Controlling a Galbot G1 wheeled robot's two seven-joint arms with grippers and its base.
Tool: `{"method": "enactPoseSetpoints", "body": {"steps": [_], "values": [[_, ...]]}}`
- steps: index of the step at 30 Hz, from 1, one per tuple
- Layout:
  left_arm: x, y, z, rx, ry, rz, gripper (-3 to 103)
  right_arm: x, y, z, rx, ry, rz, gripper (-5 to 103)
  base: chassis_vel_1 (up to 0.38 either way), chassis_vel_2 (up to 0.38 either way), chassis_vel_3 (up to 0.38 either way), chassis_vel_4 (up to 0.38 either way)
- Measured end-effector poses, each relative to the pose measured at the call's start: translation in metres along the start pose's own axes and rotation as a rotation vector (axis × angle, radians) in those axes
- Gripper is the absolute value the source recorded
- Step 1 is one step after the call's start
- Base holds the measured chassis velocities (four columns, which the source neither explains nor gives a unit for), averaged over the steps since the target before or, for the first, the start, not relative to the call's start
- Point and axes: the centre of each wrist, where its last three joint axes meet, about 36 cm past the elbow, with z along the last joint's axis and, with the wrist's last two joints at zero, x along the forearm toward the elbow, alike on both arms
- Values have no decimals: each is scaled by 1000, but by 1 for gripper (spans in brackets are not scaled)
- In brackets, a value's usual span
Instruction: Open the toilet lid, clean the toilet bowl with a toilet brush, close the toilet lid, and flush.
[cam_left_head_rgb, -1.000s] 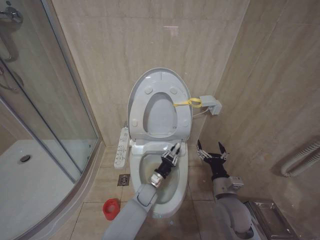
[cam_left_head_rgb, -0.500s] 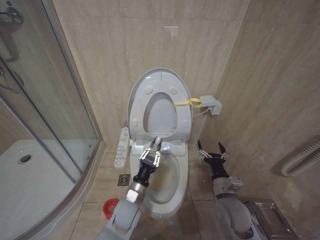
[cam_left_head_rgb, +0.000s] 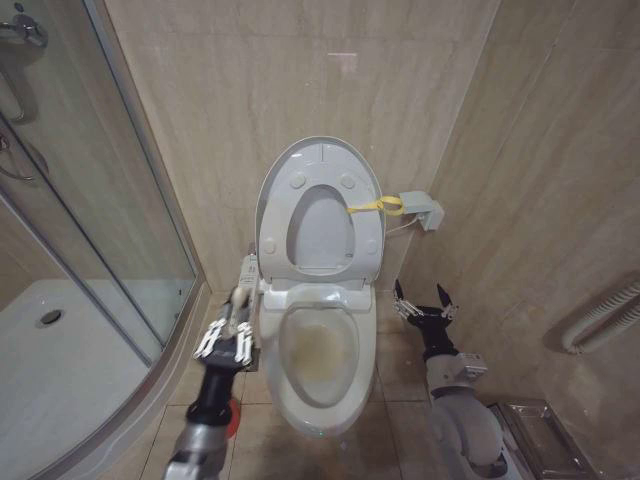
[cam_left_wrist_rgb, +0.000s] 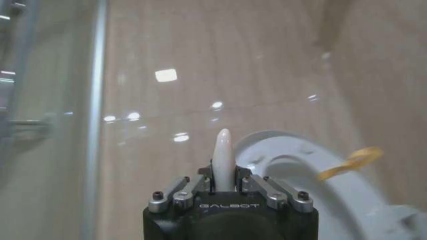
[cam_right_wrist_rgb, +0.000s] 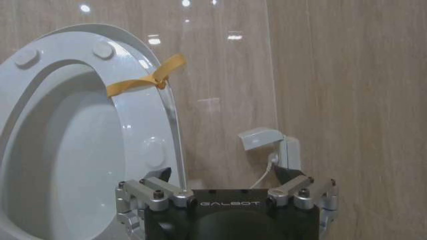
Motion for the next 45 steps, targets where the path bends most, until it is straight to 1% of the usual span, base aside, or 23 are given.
{"method": "enactPoseSetpoints", "body": {"steps": [1,4,5,7,9,11,12,14,15,16,17,19,20,21,23,24,26,28,31,32,36,42,45], "values": [[0,0,0,0,0,0,21,0,0,0,0,0,0,100,0,0,0,0],[15,14,2,-48,31,-98,21,0,0,0,0,0,0,100,0,0,0,0],[19,20,8,-68,42,-114,21,0,0,0,0,0,0,100,0,0,0,0],[21,23,12,-79,47,-122,21,0,0,0,0,0,0,100,0,0,0,0],[33,38,34,-110,64,-162,21,0,0,0,0,0,0,100,0,0,0,0],[41,45,53,-115,69,-182,21,0,0,0,0,0,0,100,0,0,0,0],[41,45,53,-115,69,-182,21,0,0,0,0,0,0,100,0,0,0,0],[51,51,79,-126,79,-197,21,0,0,0,0,0,0,100,0,0,0,0],[57,54,93,-128,97,-204,21,0,0,0,0,0,0,100,0,0,0,0],[57,54,93,-128,97,-204,21,0,0,0,0,0,0,100,0,0,0,0],[64,55,108,-119,120,-215,21,0,0,0,0,0,0,100,0,0,0,0],[69,56,126,-99,138,-231,21,0,0,0,0,0,0,100,0,0,0,0],[69,56,126,-99,138,-231,21,0,0,0,0,0,0,100,0,0,0,0],[73,56,143,-92,154,-239,21,0,0,0,0,0,0,100,0,0,0,0],[79,57,164,-89,173,-239,21,0,0,0,0,0,0,100,0,0,0,0],[79,57,164,-89,173,-239,21,0,0,0,0,0,0,100,0,0,0,0],[87,55,184,-78,205,-238,21,0,0,0,0,0,0,100,0,0,0,0],[89,55,190,-77,212,-236,21,0,0,0,0,0,0,100,0,0,0,0],[94,49,217,-58,257,-222,21,0,0,0,0,0,0,100,0,0,0,0],[94,49,217,-58,257,-222,21,0,0,0,0,0,0,100,0,0,0,0],[90,43,239,-48,290,-206,21,0,0,0,0,0,0,100,0,0,0,0],[84,39,261,-47,316,-179,21,0,0,0,0,0,0,100,0,0,0,0],[79,33,271,-31,331,-165,21,0,0,0,0,0,0,100,0,0,0,0]]}}
